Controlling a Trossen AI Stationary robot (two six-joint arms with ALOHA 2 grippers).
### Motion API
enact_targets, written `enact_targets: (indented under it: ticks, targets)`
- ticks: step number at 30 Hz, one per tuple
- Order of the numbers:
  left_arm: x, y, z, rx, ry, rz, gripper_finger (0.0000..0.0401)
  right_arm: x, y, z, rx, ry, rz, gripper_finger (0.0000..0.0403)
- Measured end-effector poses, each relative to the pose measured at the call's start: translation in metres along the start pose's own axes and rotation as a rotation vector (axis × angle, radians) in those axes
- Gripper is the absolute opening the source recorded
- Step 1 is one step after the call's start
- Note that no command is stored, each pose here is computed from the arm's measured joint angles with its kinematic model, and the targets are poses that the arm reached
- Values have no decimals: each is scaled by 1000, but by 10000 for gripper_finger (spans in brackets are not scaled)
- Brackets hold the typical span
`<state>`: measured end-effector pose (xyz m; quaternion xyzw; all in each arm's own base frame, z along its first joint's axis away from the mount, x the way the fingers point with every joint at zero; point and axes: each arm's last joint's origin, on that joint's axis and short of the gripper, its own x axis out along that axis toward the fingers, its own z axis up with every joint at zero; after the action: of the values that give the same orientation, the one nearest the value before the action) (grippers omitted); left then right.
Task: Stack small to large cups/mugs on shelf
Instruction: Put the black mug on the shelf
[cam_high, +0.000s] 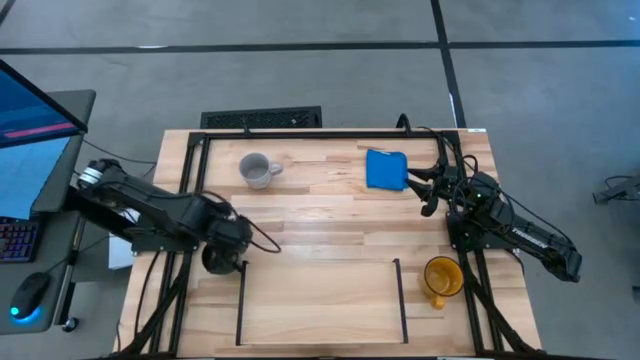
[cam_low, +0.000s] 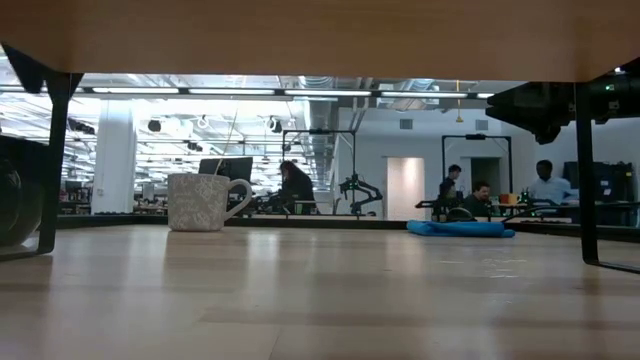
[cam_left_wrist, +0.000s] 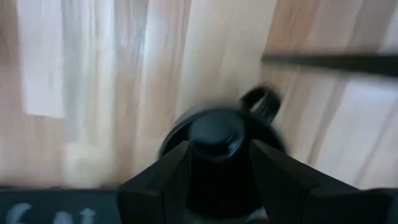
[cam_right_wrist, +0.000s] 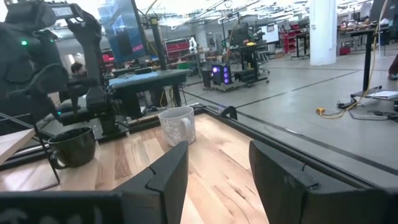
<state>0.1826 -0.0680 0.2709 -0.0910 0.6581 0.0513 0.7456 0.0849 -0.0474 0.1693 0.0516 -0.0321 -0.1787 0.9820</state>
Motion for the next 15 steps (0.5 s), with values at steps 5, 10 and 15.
enact_targets:
  ticks: [5, 10, 15]
  targets:
    - [-10, 6, -8, -171, -119, -70, 157, 0, 0, 0, 0, 0, -10, 193]
    - [-14, 5, -14, -64, -142, -62, 157, 0, -2, 0, 0, -8, -75, 193]
    - [-10, 1, -13, 59, -147, -7, 157, 0, -3, 0, 0, -7, -86, 192]
